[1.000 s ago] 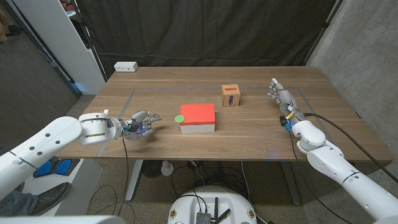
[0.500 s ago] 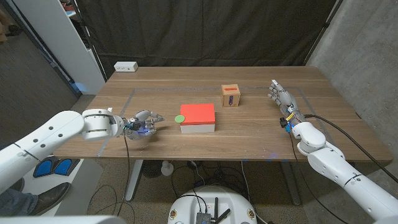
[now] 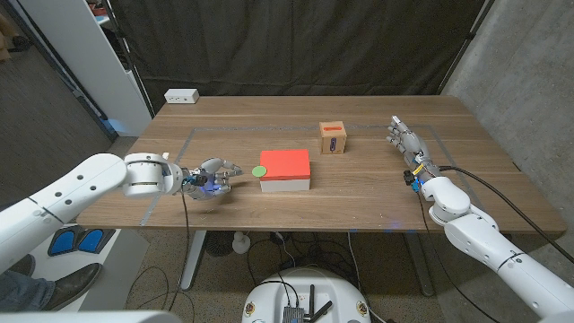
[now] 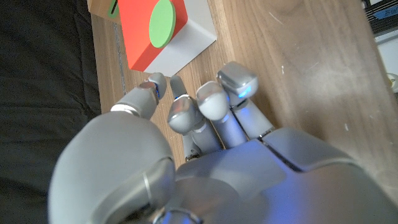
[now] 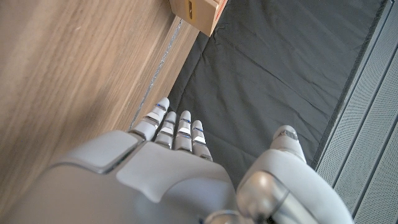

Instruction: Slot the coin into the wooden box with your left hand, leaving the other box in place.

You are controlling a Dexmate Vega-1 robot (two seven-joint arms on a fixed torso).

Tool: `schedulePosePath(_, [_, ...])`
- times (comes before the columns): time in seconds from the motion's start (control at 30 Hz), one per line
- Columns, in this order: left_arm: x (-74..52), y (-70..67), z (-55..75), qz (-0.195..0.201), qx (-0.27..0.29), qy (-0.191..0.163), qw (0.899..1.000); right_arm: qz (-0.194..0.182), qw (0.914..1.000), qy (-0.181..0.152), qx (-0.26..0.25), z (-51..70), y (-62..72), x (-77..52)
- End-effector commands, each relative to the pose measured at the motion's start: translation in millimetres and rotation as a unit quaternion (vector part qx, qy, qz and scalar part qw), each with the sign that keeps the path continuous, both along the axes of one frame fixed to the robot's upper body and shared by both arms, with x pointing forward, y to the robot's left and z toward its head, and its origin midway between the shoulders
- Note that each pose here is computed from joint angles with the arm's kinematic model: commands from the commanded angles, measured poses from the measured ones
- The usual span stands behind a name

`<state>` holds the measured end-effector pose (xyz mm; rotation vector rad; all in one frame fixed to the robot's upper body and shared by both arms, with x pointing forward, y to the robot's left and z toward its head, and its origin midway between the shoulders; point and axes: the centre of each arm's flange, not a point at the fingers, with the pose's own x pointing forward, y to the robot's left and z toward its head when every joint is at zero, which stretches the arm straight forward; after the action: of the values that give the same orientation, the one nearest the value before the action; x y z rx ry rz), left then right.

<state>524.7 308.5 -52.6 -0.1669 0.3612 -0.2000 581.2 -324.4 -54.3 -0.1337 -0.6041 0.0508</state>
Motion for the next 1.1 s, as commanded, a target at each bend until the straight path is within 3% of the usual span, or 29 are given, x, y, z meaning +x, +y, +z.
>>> schedulePosePath(0.03, [6.4, -14.7, -1.3, -0.035, 0.003, 0.003, 0.999, -0.001, 1.0, 0.001, -0.004, 0.3, -1.8, -3.0])
schedulePosePath(0.67, [6.0, -29.2, -3.7, -0.045, 0.01, 0.008, 0.999, 0.0, 0.9999, 0.008, -0.007, -1.6, -8.0, -4.9])
schedulePosePath(1.1, [3.4, -30.9, -4.4, -0.036, 0.012, 0.009, 0.999, 0.001, 0.9999, 0.012, -0.002, -5.7, -11.5, -3.7])
